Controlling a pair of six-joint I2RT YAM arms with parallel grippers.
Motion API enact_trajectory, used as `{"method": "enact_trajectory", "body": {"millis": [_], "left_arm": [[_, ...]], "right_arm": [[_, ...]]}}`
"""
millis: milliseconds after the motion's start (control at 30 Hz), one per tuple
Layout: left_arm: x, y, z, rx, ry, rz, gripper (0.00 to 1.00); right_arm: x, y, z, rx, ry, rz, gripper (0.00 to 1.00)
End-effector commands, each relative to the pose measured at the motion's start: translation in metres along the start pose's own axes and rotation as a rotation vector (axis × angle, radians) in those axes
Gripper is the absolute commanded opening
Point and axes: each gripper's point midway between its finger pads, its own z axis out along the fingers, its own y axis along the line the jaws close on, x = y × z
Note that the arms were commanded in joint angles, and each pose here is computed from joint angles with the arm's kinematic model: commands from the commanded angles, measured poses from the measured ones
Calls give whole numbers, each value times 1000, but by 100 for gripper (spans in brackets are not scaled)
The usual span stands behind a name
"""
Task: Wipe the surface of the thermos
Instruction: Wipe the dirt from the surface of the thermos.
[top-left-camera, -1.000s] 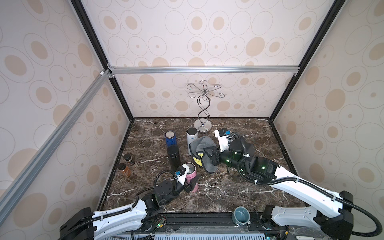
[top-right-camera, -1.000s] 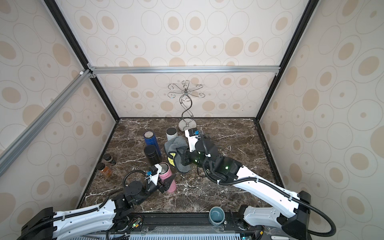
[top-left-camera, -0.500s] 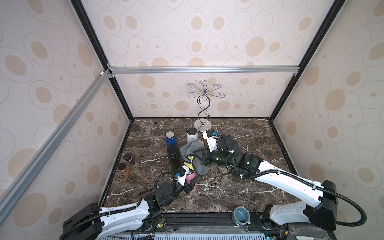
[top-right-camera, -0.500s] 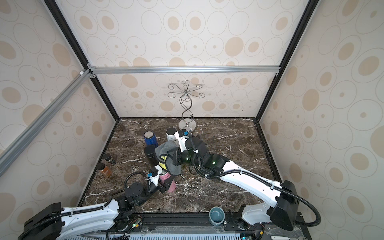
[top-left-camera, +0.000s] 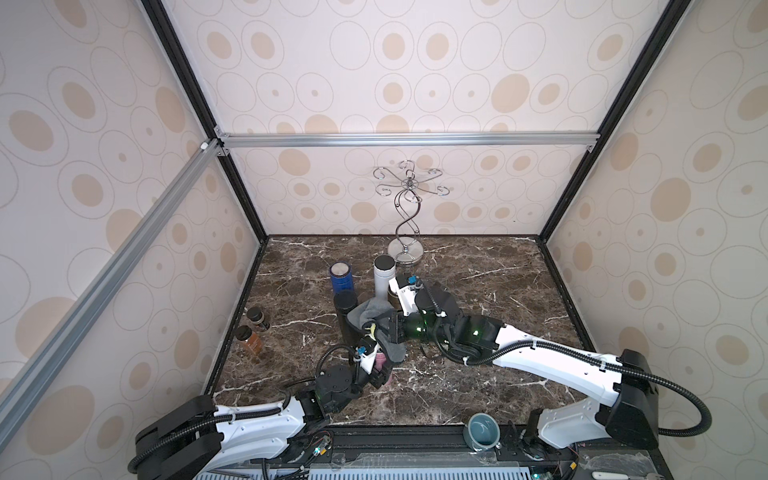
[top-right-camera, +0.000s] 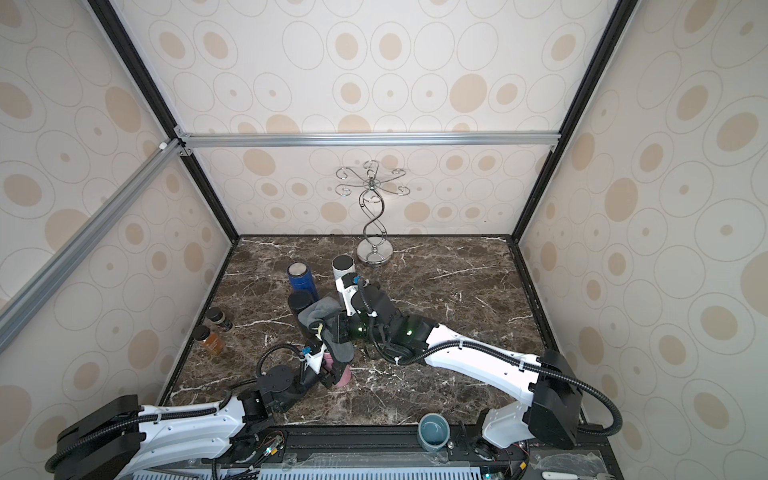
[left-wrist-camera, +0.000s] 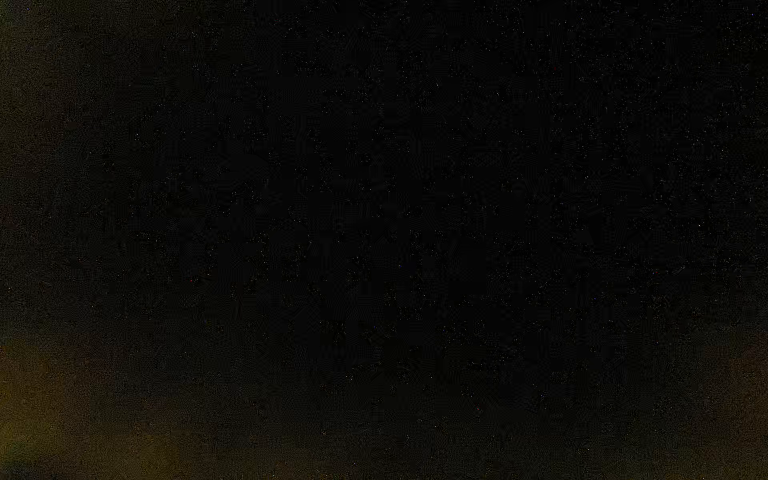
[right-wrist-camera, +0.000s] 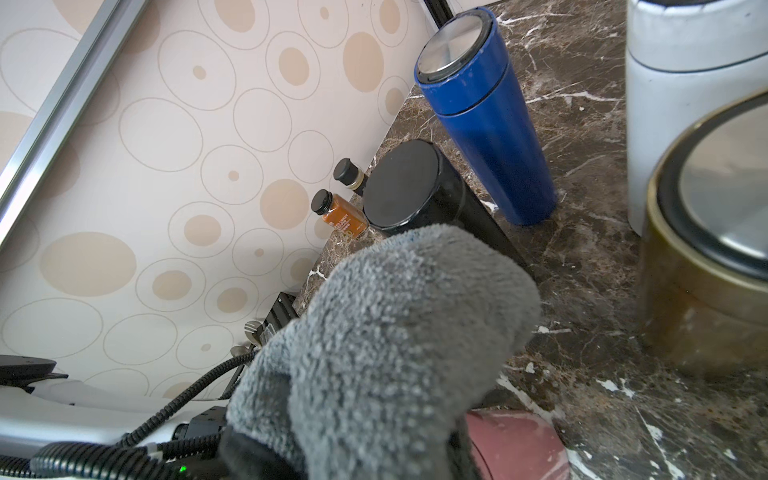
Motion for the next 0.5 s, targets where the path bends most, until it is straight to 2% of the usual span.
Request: {"method": "enact_trajectory", "body": {"millis": [0,267,467], "left_arm": [[-32,4,0,-28,-115,-58,0],[-28,11,-3,-63,-109,-65,0],[-25,12,-2,-62,-101,-67,0]], "right_arm": [[46,-12,-3,34,121,63,0],[59,-37,-34,108,104,96,0],[56,-46,-65,157,68,81,0]]}}
